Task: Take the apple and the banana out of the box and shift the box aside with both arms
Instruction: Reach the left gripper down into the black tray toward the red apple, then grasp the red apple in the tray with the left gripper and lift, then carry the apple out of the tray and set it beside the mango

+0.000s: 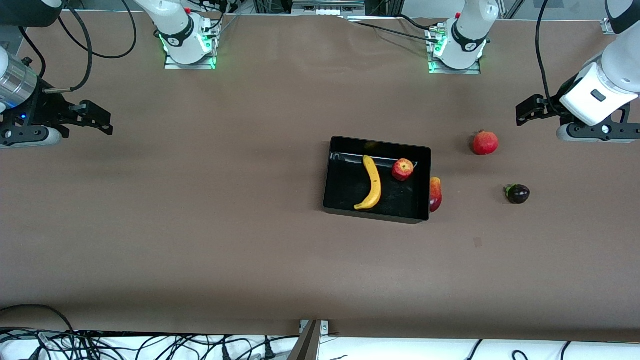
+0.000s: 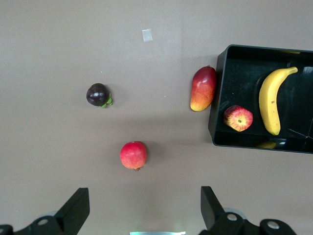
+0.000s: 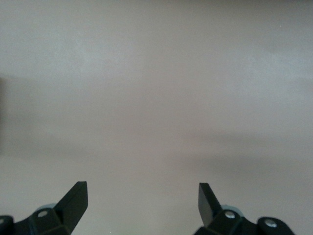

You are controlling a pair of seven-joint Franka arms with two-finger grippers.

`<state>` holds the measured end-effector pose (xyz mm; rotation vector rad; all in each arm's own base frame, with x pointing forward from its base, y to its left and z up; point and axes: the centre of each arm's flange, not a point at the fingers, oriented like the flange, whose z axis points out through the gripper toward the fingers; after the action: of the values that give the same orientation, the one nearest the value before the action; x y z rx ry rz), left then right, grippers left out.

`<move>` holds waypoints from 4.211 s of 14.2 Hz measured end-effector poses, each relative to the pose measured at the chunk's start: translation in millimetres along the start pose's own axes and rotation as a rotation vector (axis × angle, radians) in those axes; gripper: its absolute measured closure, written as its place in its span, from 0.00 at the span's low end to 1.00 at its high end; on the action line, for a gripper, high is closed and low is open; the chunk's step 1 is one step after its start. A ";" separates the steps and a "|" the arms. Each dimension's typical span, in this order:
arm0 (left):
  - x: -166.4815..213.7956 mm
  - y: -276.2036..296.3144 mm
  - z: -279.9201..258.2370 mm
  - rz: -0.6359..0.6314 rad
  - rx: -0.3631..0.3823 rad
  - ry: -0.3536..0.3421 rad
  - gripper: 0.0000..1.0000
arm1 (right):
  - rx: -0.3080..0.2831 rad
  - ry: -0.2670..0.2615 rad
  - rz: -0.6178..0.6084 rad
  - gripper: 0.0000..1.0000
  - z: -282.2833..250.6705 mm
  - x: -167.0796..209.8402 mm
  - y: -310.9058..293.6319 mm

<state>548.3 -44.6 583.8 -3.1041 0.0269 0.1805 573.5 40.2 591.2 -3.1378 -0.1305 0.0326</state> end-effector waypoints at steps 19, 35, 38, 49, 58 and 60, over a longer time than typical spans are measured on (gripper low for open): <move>62.7 192.4 179.5 0.100 -0.025 -0.154 0.00 | 0.000 0.016 0.000 0.00 -1.5 1.6 -0.1; 20.7 246.0 384.5 0.192 0.039 -0.046 0.02 | 0.000 0.016 0.000 0.00 -1.5 1.7 -0.2; 15.6 256.5 384.4 0.220 0.062 -0.033 0.24 | 0.000 0.016 0.000 0.00 -1.5 1.7 -0.2; 67.4 122.6 234.1 0.148 0.189 -0.242 0.29 | 0.000 0.017 -0.005 0.00 -1.9 1.5 -2.5; 20.7 61.1 388.6 0.235 0.041 -0.164 0.28 | 0.000 0.017 -0.005 0.00 -2.0 1.5 -3.1; 18.8 57.1 391.6 0.229 0.038 -0.167 0.14 | 0.000 0.017 -0.006 0.00 -2.0 1.5 -3.1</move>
<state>520.6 -89.1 191.1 -3.0294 0.3766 0.4387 574.8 43.4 593.1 -3.1368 -0.1391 0.0063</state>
